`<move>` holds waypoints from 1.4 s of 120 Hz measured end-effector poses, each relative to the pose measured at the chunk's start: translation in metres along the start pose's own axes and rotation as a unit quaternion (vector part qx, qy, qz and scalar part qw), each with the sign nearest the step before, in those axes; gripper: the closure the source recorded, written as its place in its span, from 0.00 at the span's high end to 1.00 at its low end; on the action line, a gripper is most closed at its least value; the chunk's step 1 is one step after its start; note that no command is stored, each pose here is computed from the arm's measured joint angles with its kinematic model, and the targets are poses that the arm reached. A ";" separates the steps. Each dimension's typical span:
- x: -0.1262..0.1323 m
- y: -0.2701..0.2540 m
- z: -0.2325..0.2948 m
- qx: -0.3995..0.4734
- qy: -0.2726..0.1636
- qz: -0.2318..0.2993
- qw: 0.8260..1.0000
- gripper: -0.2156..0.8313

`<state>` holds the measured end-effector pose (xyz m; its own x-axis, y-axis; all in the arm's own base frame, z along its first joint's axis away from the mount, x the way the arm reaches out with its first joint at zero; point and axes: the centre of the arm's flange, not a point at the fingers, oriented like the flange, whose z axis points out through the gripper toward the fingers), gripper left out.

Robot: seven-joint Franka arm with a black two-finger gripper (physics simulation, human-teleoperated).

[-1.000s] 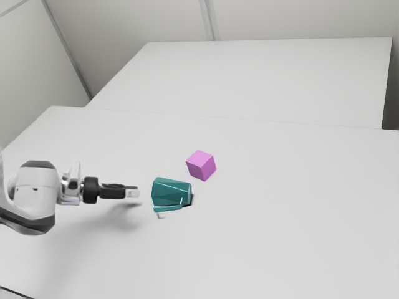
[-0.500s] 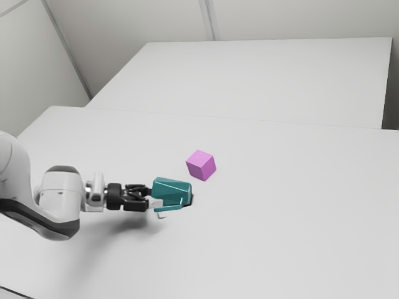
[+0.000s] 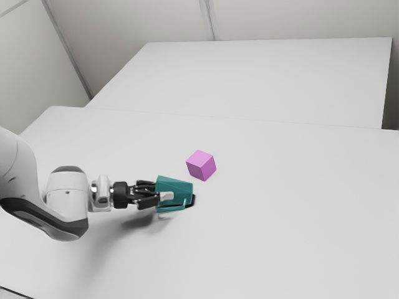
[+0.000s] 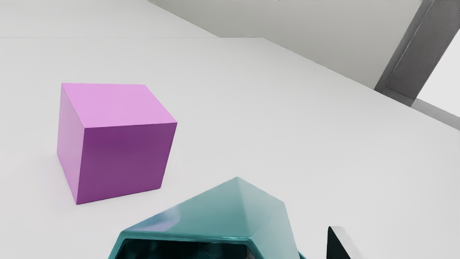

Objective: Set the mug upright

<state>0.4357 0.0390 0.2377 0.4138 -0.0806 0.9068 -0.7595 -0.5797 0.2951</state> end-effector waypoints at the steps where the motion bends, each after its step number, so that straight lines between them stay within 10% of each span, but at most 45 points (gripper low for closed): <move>1: 0.000 0.000 0.000 0.000 0.001 0.001 1.000 0.27; 59: 0.026 -0.004 0.009 -0.001 0.023 0.051 0.998 0.08; 75: 0.075 -0.008 0.019 -0.009 0.021 0.100 0.995 0.07; 110: 0.156 0.020 -0.016 -0.035 -0.206 0.170 0.963 0.05; 136: 0.141 -0.005 -0.051 0.025 -0.354 0.061 0.933 0.05; 168: 0.154 -0.004 -0.028 0.090 -0.399 -0.049 0.911 0.05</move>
<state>0.4886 0.0521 0.3850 0.7634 -0.5432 0.3495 -0.6339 -0.7339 0.2438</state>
